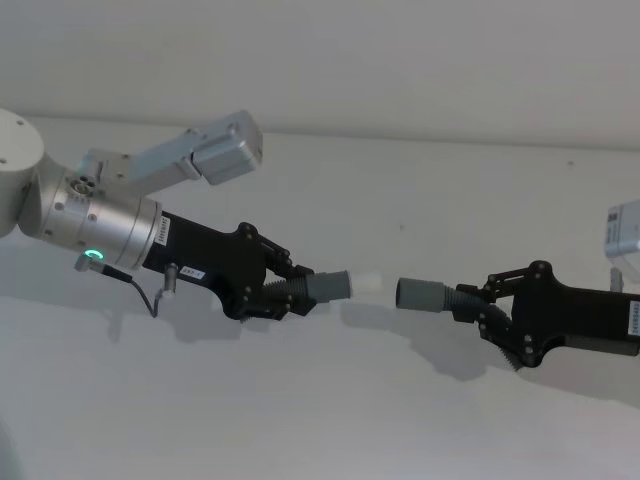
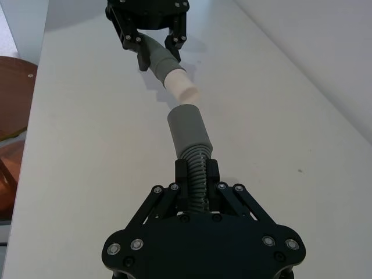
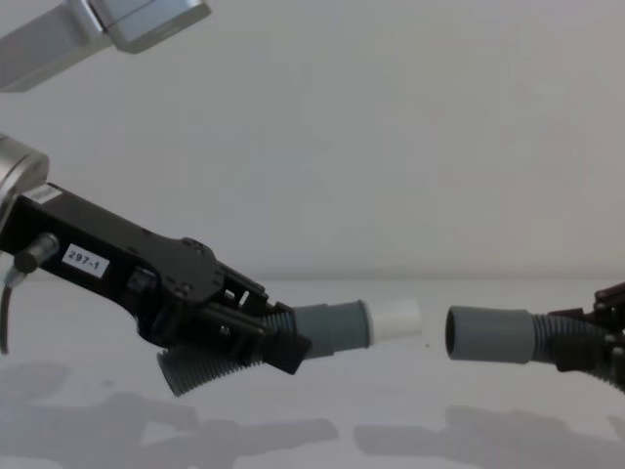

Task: Use both hands to pick up one end of the pipe from the table, align the ends, and insert them.

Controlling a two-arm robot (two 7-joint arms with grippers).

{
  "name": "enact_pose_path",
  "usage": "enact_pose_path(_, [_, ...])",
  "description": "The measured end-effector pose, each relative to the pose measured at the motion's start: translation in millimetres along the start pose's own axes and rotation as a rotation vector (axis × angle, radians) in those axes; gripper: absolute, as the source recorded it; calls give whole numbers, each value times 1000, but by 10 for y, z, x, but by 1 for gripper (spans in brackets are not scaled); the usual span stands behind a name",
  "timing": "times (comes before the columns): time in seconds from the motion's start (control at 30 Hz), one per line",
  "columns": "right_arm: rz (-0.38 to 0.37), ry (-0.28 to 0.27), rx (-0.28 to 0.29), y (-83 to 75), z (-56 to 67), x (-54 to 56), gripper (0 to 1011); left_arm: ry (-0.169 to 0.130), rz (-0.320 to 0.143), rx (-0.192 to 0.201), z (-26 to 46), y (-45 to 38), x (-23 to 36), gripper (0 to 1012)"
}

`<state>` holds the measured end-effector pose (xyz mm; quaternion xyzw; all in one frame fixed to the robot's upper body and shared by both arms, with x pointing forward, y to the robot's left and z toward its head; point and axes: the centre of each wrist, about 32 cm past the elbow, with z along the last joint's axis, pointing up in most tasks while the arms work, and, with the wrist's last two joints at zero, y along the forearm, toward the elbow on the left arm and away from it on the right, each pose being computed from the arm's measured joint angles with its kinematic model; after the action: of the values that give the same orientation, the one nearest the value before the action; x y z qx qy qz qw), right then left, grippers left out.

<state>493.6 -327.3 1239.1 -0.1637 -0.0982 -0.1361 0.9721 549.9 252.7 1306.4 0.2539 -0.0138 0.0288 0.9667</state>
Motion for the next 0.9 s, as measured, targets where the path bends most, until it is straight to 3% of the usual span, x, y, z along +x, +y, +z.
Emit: enact_pose_path(0.9, [-4,-14,2,41,54,66,175,9,-27,-5,-23,-17,33,348])
